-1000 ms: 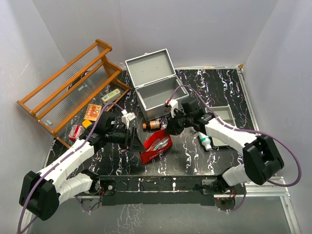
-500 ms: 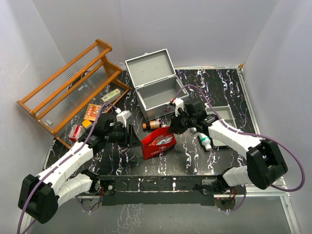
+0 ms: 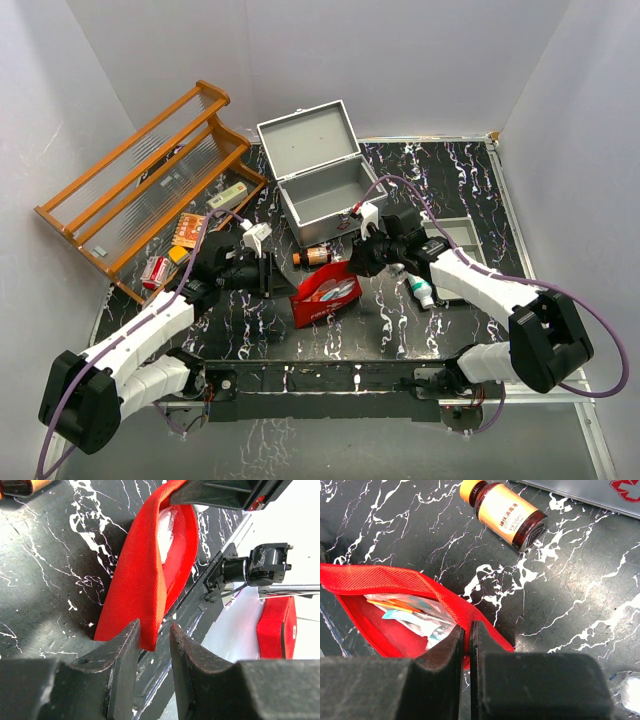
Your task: Organize the medicine kit
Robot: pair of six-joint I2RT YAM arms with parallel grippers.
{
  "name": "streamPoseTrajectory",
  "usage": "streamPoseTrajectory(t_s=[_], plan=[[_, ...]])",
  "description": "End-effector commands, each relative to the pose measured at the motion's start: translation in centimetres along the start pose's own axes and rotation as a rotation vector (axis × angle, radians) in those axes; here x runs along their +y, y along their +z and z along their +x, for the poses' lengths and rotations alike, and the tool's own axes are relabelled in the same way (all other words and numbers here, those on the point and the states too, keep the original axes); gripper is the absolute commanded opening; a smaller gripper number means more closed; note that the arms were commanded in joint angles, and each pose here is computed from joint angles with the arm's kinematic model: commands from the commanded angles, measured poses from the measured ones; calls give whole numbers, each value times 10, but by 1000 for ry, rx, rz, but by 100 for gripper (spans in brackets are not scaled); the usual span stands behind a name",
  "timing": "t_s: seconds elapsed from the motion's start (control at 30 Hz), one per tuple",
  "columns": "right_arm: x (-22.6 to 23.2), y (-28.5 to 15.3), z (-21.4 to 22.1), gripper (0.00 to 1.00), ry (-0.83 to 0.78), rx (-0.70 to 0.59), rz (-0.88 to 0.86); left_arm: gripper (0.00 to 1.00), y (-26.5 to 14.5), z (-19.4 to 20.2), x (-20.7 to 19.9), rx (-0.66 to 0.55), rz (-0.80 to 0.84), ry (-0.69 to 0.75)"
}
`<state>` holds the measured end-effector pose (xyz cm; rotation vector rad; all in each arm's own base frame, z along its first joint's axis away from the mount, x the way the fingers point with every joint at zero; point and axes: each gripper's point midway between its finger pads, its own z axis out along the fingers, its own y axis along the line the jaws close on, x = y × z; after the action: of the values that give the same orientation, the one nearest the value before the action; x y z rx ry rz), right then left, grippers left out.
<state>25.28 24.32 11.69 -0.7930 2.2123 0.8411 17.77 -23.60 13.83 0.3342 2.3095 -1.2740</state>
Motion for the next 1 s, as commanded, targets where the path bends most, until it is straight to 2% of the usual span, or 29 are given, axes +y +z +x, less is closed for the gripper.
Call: streamPoseTrajectory(t_s=[0.0,0.1,0.17,0.27,0.4,0.5,0.63,0.77,0.9,0.97], plan=[[1,-1,-21,0,-11,-62,2,29,-4,8,-11,30,61,9],[-1,0,-22,0,1,-60,12,15,-6,15,-8,51,44,2],[-1,1,-21,0,6,-55,14,11,-8,21,1,71,-3,-8],[-3,1,-21,0,13,-45,18,12,-7,24,3,84,-8,-22],[-4,3,-20,0,22,-29,22,24,-4,25,3,101,-2,-33],[-4,3,-21,0,24,-30,24,26,-3,26,2,110,14,-35],[-4,2,-21,0,23,-31,25,15,-2,23,1,101,21,-22],[-10,1,-22,0,26,-35,63,0,-3,20,-2,93,25,-4],[-38,-3,-26,0,55,-49,228,0,-5,18,-4,90,23,1],[-51,-8,-29,4,73,-53,312,0,-4,18,-8,97,52,-14]])
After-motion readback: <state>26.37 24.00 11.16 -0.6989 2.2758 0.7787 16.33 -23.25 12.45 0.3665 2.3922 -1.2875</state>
